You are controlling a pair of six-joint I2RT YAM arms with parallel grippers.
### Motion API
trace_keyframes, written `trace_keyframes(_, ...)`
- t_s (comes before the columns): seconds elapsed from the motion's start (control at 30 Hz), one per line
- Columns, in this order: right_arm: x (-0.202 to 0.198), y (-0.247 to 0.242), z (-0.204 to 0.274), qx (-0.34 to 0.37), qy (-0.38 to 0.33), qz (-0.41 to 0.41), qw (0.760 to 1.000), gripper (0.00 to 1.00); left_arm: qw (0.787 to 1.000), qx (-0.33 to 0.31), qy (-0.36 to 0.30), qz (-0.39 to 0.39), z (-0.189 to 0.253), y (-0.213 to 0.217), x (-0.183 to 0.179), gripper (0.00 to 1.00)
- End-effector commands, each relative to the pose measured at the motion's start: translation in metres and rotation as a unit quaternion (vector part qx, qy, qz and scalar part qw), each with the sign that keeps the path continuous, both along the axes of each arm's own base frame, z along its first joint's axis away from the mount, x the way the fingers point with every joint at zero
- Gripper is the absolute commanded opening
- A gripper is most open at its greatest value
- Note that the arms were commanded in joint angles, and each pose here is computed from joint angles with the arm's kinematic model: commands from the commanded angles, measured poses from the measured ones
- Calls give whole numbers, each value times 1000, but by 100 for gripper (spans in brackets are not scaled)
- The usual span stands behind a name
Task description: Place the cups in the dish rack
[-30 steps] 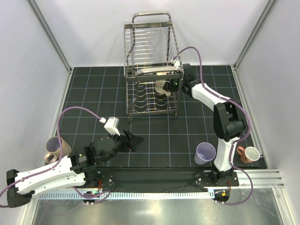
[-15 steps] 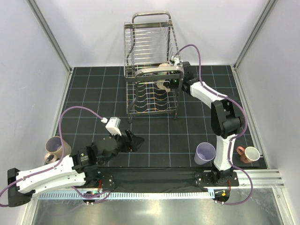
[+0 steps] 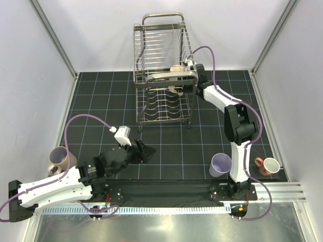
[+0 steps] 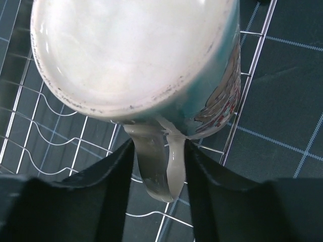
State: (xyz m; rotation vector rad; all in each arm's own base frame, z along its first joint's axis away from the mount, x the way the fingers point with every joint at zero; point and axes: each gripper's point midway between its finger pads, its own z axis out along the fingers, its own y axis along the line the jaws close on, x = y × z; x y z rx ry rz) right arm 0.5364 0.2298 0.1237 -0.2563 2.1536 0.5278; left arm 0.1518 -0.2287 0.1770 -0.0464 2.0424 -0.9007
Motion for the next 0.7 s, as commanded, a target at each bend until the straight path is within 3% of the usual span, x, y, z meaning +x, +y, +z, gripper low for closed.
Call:
trace_keyframes(0.0,3,-3,33,10,-31,-6,999,49,1000,-6,3,7,2,0,1,77)
trace_keyframes(0.27,-19,-16,38,27,-12,-11,1000,59,1000,-3,11,8,-4,1,-1,77)
trace_keyframes(0.67,-57,-49,49,73,25,-56,995,60,999,-4,20,25,2,11,-1,77)
